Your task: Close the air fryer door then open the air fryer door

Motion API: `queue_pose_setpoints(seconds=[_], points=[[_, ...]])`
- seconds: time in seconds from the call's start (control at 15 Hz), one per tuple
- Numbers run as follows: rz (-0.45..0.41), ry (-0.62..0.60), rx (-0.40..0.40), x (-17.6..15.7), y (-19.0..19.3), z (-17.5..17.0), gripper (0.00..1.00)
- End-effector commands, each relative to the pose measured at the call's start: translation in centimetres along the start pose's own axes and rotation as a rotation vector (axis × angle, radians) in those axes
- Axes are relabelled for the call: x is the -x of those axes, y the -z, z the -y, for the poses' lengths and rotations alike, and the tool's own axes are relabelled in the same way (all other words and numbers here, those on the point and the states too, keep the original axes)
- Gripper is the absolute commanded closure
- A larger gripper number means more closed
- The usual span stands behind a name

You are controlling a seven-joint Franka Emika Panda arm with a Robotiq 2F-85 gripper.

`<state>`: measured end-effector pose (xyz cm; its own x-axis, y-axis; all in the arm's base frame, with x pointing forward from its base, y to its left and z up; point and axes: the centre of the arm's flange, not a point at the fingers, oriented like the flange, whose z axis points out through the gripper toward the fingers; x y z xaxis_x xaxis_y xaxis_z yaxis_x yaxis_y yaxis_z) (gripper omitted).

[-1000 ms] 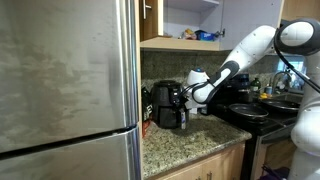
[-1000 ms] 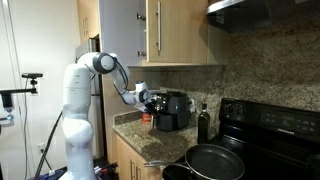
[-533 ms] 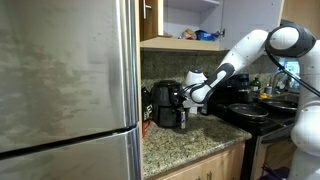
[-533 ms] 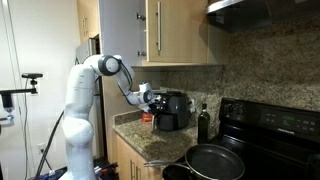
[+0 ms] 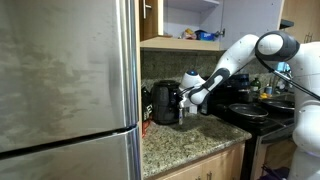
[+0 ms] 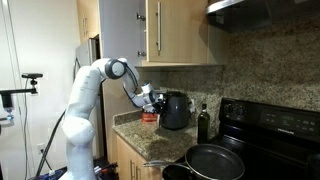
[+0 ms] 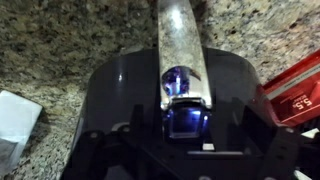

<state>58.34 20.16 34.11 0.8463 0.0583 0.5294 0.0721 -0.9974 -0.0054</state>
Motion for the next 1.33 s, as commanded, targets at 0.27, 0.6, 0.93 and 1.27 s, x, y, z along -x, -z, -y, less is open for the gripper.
queue_pose_setpoints(seconds=[0.27, 0.6, 0.93, 1.27], points=[[-0.094, 0.019, 0.009, -0.3, -0.8, 1.2, 0.00], [0.109, 0.048, 0.086, 3.5, 4.2, 1.1, 0.00], [0.123, 0.056, 0.096, 4.3, 5.2, 2.0, 0.00], [0.120, 0.058, 0.109, 5.2, 7.0, 1.4, 0.00]])
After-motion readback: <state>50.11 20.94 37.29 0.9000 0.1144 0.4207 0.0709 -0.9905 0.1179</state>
